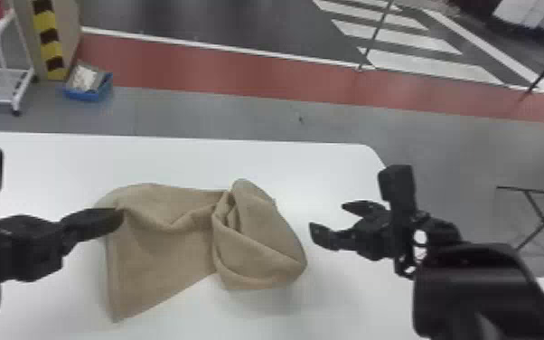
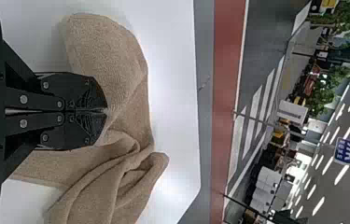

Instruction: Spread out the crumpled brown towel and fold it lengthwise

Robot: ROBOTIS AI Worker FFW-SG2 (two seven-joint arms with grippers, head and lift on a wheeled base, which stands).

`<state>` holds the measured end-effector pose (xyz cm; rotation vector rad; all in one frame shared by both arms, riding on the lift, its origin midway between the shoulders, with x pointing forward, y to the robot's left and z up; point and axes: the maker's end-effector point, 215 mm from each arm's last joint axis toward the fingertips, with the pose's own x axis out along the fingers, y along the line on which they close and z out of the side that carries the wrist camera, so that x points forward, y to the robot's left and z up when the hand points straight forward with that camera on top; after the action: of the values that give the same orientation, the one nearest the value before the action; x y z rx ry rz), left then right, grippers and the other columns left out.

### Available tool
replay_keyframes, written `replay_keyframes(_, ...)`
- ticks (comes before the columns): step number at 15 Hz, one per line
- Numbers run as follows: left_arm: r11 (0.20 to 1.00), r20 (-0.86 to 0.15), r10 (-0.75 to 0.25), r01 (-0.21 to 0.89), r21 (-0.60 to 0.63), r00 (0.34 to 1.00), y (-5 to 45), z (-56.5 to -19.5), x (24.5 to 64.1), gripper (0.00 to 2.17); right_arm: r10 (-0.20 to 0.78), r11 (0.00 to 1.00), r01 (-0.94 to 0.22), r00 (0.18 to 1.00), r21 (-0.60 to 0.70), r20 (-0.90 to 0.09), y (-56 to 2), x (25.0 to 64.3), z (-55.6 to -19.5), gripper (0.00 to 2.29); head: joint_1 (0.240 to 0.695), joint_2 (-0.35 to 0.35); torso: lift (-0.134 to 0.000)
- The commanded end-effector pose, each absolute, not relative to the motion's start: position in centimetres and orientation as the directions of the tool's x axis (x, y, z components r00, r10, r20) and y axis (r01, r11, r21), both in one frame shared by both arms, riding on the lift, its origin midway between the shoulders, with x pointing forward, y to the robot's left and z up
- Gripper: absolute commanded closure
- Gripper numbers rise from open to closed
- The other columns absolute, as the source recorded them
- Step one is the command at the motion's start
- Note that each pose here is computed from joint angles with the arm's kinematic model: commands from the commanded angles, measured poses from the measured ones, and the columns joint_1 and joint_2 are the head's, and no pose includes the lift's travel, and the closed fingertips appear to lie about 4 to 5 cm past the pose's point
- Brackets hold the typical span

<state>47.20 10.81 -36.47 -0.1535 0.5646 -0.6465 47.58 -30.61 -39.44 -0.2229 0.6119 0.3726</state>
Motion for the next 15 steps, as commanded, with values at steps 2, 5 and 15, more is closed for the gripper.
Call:
replay_keyframes(2,0.791,-0.451,-0.610,0.528,-0.309,0.651,10.4,-36.7,47.1,1.43,0.390,0.874,-0.486,0.681,0.015,-0.620,-21.8,48.0,-41.7,0.12,0.695,-0.223,-0.124)
replay_keyframes(5,0.790,-0.452,-0.612,0.529,-0.310,0.649,10.4,-36.9,46.8,1.44,0.341,0.881,-0.473,0.618,0.011,-0.708,-20.5,47.9,-44.8,0.32,0.695,-0.132,-0.124)
replay_keyframes(15,0.827,-0.436,-0.560,0.448,-0.338,0.704,17.0,-37.2,49.1,1.43,0.181,0.982,-0.167,0.709,0.086,-0.681,-36.4,46.4,-38.6,1.62,0.695,-0.188,-0.124)
